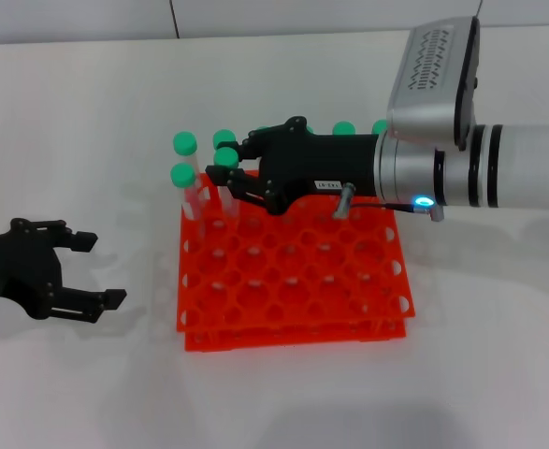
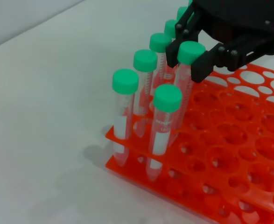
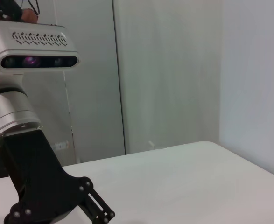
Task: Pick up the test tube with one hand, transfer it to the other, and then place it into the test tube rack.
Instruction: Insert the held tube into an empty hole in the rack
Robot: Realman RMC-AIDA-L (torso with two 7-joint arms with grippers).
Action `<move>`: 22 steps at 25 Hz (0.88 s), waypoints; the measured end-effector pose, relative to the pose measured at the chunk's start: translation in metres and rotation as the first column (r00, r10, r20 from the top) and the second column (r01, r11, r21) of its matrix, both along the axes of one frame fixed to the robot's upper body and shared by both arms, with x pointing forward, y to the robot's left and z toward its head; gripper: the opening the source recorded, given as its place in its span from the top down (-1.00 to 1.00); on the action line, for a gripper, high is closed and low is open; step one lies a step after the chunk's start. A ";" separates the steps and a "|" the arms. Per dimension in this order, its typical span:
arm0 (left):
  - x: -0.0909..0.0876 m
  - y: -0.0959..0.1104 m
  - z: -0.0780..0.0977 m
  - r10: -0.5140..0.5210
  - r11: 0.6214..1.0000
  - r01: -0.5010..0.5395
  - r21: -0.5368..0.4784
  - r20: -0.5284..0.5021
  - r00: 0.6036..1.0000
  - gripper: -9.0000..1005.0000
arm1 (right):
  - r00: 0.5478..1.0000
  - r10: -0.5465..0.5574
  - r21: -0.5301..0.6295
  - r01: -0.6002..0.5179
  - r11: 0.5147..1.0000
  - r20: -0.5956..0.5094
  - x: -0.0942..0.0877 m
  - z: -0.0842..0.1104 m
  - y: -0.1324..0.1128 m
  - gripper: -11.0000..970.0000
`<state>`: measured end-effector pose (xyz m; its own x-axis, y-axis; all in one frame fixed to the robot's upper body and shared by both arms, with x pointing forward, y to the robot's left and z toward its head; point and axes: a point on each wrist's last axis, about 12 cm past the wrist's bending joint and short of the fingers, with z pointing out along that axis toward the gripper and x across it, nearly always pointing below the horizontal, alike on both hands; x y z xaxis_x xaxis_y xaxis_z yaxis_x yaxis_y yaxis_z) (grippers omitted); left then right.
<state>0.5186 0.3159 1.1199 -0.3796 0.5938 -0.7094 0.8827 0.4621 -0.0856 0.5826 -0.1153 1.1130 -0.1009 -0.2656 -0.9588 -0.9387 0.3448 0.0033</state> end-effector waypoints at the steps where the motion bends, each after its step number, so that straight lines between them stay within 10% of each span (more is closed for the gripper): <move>1: 0.000 0.000 0.000 -0.001 1.000 0.001 0.000 -0.001 1.000 -0.78 | 1.000 0.000 -0.001 0.000 1.000 -0.001 0.000 0.000 0.000 0.44; 22: 0.001 -0.001 -0.001 -0.005 1.000 0.005 0.001 -0.004 1.000 -0.78 | 1.000 -0.004 -0.011 0.004 1.000 -0.004 0.000 -0.004 -0.002 0.44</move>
